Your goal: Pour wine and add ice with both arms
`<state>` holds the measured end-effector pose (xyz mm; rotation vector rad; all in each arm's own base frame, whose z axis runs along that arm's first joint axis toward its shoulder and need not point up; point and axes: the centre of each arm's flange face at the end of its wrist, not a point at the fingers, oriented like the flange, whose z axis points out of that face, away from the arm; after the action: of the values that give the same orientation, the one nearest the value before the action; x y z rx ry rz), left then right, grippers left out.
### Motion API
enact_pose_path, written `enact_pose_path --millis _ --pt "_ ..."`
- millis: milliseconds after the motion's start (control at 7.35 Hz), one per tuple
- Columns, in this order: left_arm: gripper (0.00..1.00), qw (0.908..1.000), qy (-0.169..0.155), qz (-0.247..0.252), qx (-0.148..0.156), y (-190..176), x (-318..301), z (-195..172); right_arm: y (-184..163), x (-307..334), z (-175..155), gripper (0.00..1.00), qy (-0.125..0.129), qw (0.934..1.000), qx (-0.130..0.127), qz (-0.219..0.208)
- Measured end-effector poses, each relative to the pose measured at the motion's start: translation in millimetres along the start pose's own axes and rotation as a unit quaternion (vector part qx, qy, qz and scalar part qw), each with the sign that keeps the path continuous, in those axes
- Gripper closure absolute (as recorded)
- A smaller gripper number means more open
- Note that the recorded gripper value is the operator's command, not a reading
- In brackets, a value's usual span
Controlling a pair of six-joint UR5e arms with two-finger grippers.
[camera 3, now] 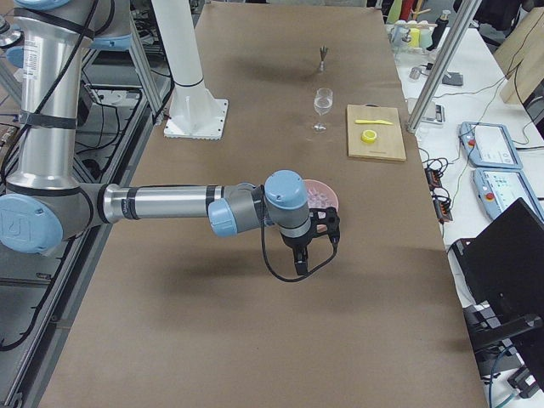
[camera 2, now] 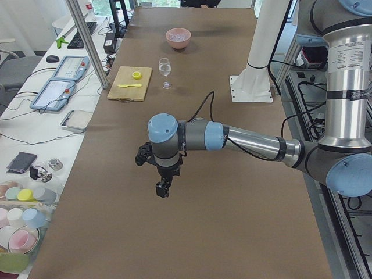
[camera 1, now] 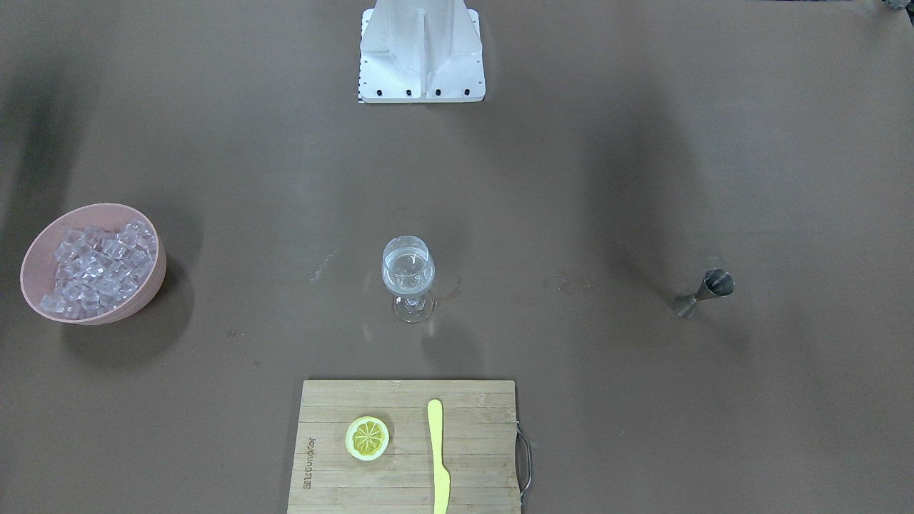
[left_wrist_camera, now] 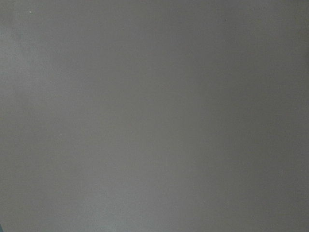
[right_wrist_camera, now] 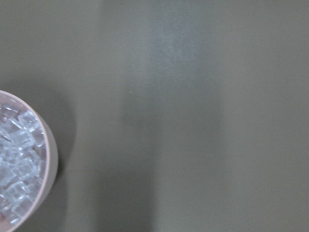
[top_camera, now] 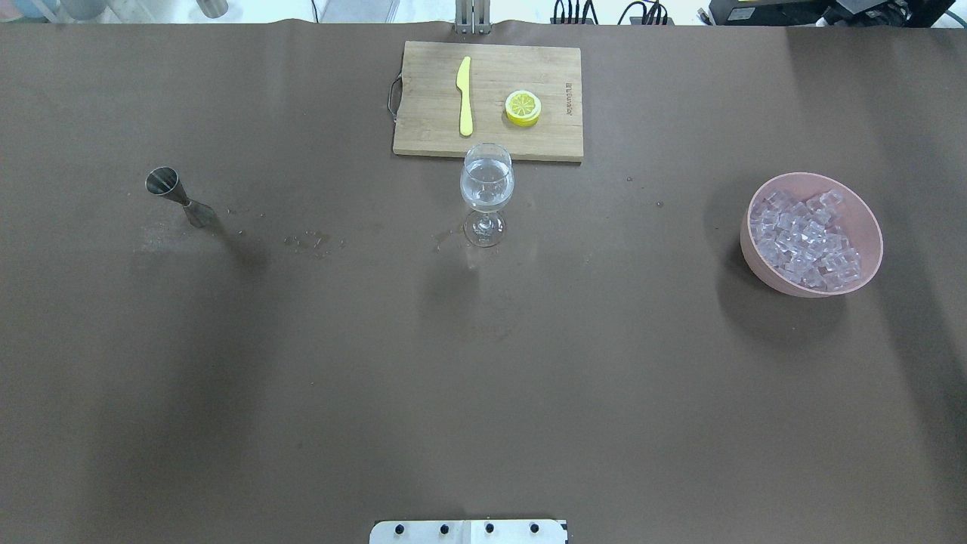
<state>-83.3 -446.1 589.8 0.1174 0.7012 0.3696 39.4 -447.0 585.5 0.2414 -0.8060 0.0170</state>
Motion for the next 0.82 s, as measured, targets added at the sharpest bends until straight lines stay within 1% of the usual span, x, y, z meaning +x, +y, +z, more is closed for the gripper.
enact_pose_path --millis 136,272,408,544,680,816 --pt "0.02 1.0 0.001 0.002 -0.002 1.6 -1.2 1.4 -4.9 -26.6 5.9 0.0 -0.017 0.9997 0.007 0.017" --pt "0.02 1.0 0.0 0.004 -0.001 1.4 -0.7 0.6 -9.7 -64.7 19.6 0.0 -0.024 0.9989 0.011 0.04" --pt "0.02 1.0 -0.001 0.006 0.001 0.7 1.0 -1.8 -12.3 -109.0 36.5 0.0 -0.02 0.9977 0.018 0.063" --pt "0.02 1.0 -0.002 0.009 0.003 -0.2 2.7 -4.1 -11.6 -156.5 56.7 0.0 -0.007 0.9959 0.027 0.086" --pt "0.02 0.9999 -0.003 0.01 0.005 -0.9 3.7 -5.5 -4.7 -200.4 82.8 0.0 0.014 0.994 0.038 0.101" --pt "0.02 0.9999 -0.003 0.011 0.006 -1.3 4.6 -6.6 2.3 -234.4 107.0 0.0 0.042 0.9926 0.044 0.105"
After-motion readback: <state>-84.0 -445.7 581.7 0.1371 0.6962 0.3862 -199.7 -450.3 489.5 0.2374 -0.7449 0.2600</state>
